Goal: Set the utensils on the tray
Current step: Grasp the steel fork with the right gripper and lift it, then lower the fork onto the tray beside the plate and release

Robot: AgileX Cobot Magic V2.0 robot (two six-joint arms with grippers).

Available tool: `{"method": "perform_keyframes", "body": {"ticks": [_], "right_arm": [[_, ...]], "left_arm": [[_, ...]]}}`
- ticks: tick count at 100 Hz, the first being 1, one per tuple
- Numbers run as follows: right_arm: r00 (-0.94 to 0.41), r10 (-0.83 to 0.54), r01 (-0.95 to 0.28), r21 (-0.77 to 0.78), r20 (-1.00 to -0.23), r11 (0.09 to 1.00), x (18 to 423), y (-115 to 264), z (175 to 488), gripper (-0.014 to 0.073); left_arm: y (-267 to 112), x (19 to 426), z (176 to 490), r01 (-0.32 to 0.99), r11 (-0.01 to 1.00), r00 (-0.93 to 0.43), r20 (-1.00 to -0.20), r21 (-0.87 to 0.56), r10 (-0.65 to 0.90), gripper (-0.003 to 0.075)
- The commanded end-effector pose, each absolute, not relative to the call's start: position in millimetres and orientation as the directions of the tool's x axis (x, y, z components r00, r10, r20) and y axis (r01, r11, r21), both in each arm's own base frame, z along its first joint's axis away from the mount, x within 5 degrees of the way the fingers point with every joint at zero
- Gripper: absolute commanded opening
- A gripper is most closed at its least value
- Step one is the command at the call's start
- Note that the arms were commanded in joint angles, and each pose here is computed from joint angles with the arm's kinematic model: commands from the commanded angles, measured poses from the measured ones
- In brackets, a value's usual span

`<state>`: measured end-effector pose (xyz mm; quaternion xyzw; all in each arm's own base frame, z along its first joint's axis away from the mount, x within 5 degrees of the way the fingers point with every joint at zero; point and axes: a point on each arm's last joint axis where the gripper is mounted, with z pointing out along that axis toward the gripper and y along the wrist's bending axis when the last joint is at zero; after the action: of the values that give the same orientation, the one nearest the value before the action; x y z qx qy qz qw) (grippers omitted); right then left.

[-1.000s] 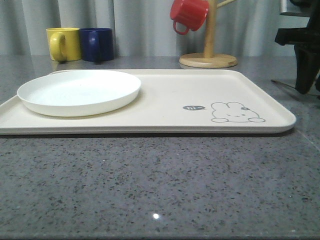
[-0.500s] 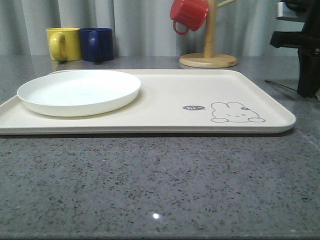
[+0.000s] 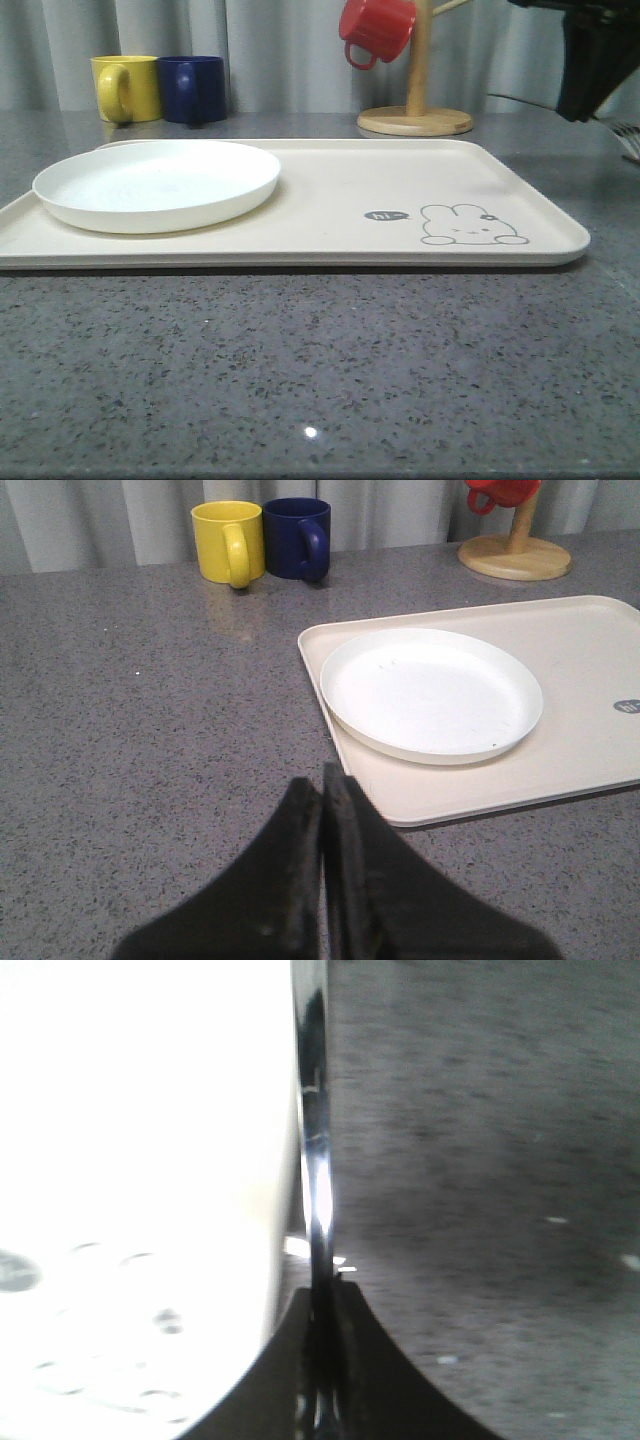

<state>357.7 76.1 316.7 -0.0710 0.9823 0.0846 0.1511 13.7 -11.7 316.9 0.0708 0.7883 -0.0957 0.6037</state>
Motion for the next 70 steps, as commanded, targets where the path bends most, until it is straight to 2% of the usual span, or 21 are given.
{"method": "perform_keyframes", "body": {"ticks": [1,17,36,48,70], "right_arm": [[-0.915,-0.126,-0.206,0.177,-0.383,0.962,343.2,99.9,347.3,-0.0073],[-0.91,-0.119,-0.223,0.229,-0.397,0.948,333.9,152.0,343.1,-0.0073],[-0.912,0.06,-0.095,0.352,-0.406,0.931,340.3,196.0,326.4,-0.0073],[-0.914,0.146,-0.019,0.398,-0.379,0.917,346.7,210.1,312.5,-0.0073],[-0.922,0.165,0.021,0.382,-0.35,0.924,352.3,213.9,297.4,-0.0073]], "left_arm": [[-11.8,14.3,329.5,0.235,0.969,-0.188,-0.982,-0.071,-0.027,-0.0019],[-11.8,14.3,329.5,0.235,0.969,-0.188,-0.982,-0.071,-0.027,-0.0019],[-11.8,14.3,329.5,0.235,0.969,-0.188,-0.982,-0.071,-0.027,-0.0019],[-11.8,14.3,329.5,0.235,0.969,-0.188,-0.982,-0.071,-0.027,-0.0019],[-11.8,14.3,329.5,0.235,0.969,-0.188,-0.982,-0.071,-0.027,-0.0019]]}}
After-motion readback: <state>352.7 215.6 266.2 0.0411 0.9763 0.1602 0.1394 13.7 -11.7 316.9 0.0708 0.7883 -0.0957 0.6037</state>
